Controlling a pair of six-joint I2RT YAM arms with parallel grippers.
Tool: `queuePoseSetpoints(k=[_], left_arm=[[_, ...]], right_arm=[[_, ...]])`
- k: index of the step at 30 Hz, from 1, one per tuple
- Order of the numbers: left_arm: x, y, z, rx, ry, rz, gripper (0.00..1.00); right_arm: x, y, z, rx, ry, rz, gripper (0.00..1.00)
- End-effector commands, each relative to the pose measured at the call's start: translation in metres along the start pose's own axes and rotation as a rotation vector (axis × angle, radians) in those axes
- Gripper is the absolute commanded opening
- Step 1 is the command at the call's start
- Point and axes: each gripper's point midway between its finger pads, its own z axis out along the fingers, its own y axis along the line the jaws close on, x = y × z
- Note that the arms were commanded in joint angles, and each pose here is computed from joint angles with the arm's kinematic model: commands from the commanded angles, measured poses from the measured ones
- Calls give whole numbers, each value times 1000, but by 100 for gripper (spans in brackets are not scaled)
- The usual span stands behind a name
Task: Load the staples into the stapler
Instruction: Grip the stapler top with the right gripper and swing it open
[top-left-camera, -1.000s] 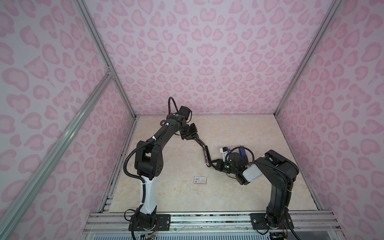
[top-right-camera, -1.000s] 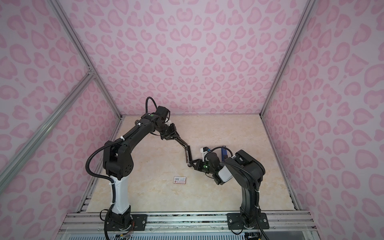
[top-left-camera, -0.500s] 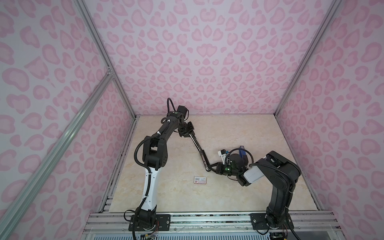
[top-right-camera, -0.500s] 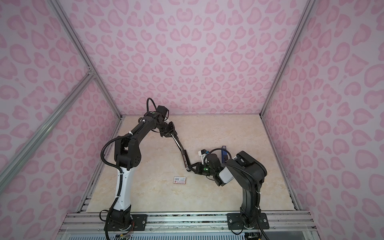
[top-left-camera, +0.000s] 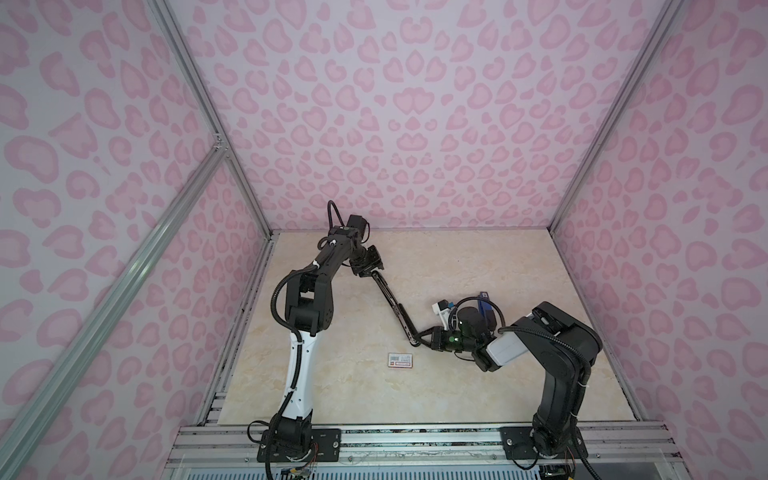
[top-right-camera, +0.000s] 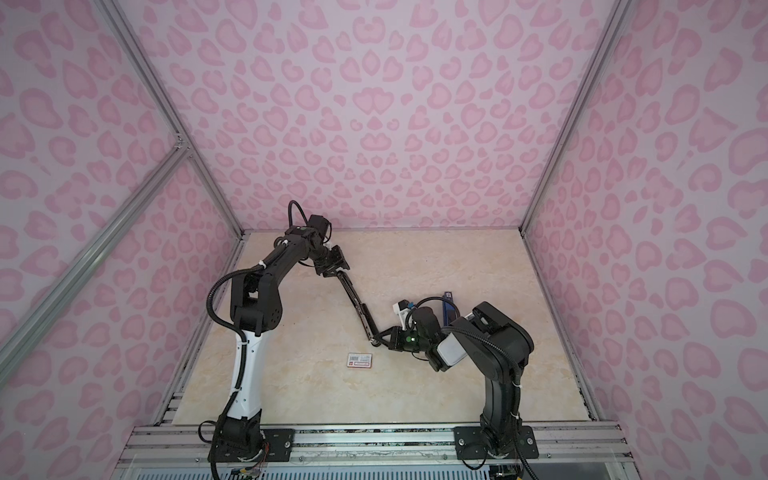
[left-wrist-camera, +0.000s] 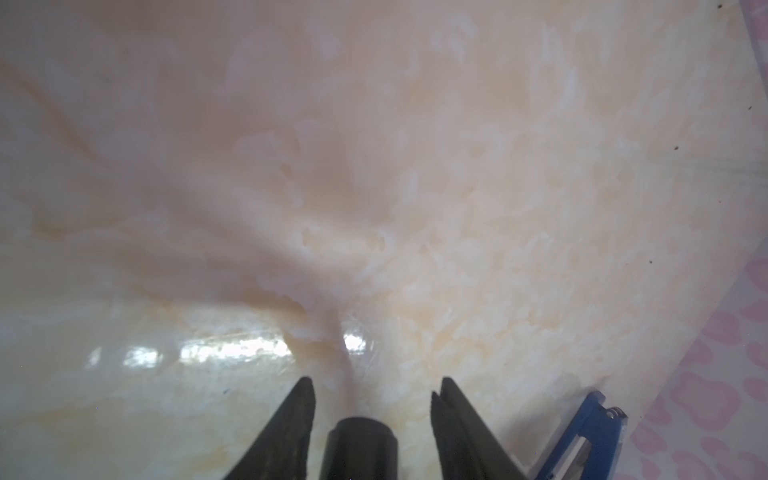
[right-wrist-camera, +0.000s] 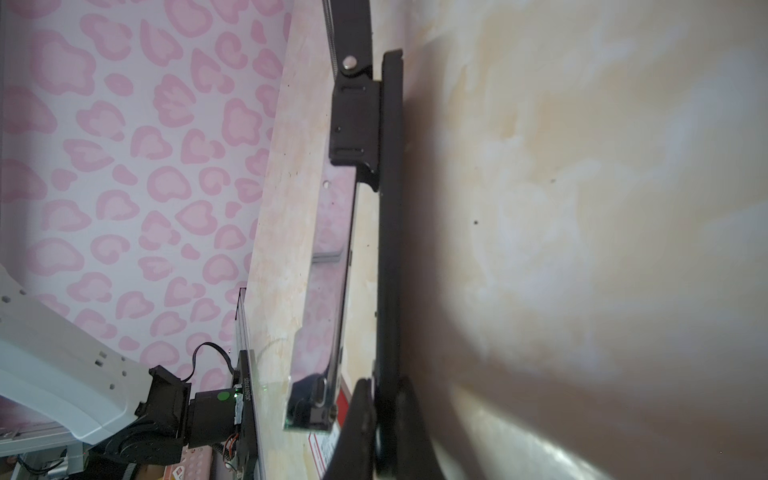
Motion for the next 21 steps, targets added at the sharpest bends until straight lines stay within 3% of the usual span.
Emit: queuePoseSetpoints(k=[1, 8, 21], left_arm=[[-16, -4, -23, -16, -88, 29, 56], [-14, 0, -51, -21, -133, 31, 56], [71, 38, -87, 25, -171, 16, 57]], right_arm=[[24, -24, -1, 92, 85, 55, 0], [20, -21, 1, 89, 79, 74, 0], [-29, 1, 30, 72, 46, 113, 0]])
